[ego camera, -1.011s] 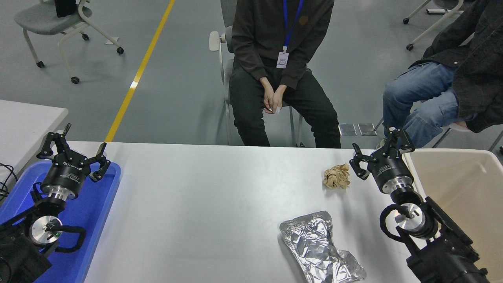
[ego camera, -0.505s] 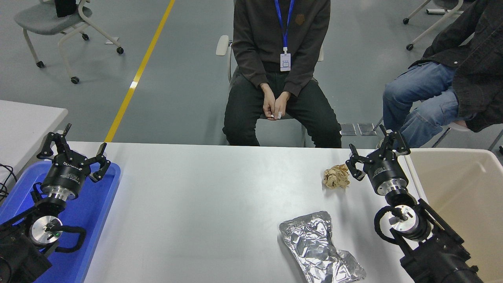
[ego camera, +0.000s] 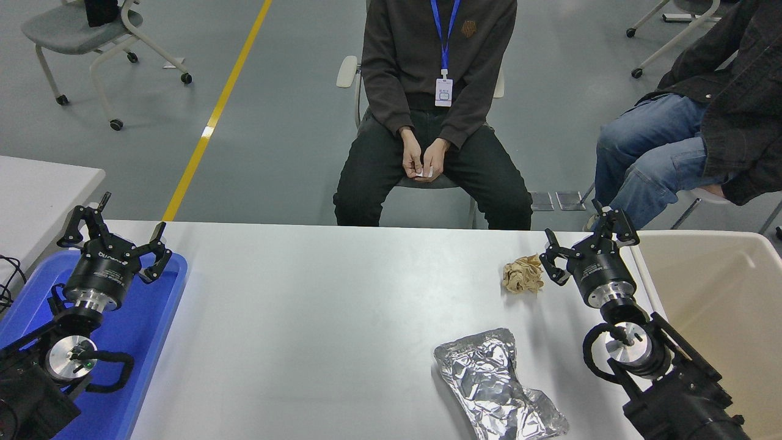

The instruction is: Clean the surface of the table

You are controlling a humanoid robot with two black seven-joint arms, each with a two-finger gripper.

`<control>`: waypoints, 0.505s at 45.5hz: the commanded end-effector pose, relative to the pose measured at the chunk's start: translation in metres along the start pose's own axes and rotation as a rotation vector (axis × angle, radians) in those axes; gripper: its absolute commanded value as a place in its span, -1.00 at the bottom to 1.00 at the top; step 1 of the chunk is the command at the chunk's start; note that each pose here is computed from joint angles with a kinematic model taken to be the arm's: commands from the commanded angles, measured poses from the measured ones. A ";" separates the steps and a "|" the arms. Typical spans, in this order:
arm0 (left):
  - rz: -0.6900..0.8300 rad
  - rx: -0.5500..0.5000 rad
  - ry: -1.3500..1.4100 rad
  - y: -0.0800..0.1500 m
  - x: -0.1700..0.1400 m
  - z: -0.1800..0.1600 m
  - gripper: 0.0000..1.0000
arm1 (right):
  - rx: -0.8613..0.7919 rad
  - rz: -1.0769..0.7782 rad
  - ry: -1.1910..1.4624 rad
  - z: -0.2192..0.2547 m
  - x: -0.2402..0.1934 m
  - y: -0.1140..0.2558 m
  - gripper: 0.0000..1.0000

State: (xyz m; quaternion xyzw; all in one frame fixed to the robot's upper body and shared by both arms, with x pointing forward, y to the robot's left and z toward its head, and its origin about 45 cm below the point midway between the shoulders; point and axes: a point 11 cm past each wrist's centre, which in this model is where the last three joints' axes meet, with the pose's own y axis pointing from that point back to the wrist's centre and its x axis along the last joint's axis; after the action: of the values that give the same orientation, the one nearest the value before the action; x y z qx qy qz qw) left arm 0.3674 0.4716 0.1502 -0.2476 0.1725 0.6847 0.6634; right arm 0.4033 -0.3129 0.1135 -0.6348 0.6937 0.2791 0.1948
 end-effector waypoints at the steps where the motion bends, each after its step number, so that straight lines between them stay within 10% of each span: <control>1: 0.000 0.001 0.000 0.000 0.000 0.000 1.00 | -0.020 -0.016 0.026 0.003 -0.004 0.000 0.96; 23: 0.000 0.001 0.000 0.000 0.000 0.000 1.00 | -0.204 -0.231 0.562 -0.017 -0.038 -0.001 0.97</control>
State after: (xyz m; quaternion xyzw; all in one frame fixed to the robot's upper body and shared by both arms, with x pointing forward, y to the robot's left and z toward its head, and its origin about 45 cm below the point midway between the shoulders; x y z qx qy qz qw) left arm 0.3674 0.4714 0.1501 -0.2473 0.1730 0.6845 0.6636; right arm 0.4094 -0.2945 0.1339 -0.7298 0.6449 0.2106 0.0844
